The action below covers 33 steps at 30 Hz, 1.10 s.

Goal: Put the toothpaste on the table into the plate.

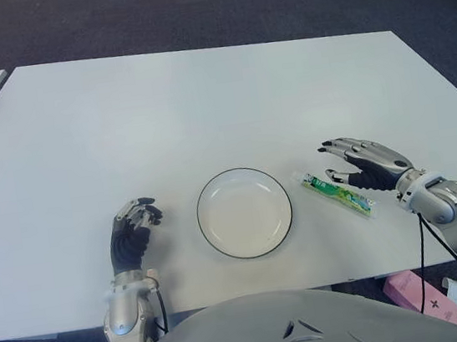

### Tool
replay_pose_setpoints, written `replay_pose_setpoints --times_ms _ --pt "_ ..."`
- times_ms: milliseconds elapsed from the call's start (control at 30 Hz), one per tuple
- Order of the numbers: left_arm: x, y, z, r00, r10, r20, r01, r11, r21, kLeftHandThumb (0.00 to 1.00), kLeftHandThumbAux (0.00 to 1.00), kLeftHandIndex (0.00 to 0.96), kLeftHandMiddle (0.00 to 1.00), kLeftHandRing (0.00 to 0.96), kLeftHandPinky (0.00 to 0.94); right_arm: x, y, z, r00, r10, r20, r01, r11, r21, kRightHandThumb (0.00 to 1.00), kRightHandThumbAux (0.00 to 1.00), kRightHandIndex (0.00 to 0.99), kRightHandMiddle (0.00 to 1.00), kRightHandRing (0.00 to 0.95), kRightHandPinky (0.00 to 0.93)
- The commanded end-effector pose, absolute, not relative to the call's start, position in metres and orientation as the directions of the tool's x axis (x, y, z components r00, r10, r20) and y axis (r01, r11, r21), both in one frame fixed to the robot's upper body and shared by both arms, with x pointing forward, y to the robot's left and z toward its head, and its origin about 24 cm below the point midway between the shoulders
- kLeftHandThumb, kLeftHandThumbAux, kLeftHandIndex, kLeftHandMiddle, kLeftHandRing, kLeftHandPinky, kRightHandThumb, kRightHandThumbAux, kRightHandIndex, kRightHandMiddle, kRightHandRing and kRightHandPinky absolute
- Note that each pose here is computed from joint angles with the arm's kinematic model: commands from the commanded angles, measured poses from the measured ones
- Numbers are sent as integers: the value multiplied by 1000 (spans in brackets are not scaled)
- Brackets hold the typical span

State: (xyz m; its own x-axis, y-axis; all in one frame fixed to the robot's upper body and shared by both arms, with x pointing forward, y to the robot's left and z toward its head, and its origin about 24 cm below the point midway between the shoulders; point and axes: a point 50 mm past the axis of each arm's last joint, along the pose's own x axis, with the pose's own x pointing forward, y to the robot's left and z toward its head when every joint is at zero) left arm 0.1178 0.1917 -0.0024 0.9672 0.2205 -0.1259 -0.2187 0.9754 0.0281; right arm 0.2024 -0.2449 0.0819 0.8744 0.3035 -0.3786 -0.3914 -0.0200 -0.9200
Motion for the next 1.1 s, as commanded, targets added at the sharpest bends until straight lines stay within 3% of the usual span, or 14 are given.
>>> replay_pose_setpoints --times_ms 33,867,1100 --pt "117 189 -5 969 215 -126 -214 977 22 702 720 432 576 556 527 197 -246 84 874 260 -410 -411 -54 -910 562 116 0 0 0 0" --pt "116 189 -6 968 213 -135 -215 977 -1 705 719 432 579 558 531 179 -243 75 877 152 -457 -446 -100 -889 562 132 0 0 0 0" --pt "115 188 -5 968 212 -131 -214 977 1 706 719 432 581 563 537 162 -230 36 863 95 -496 -492 -64 -868 572 130 0 0 0 0"
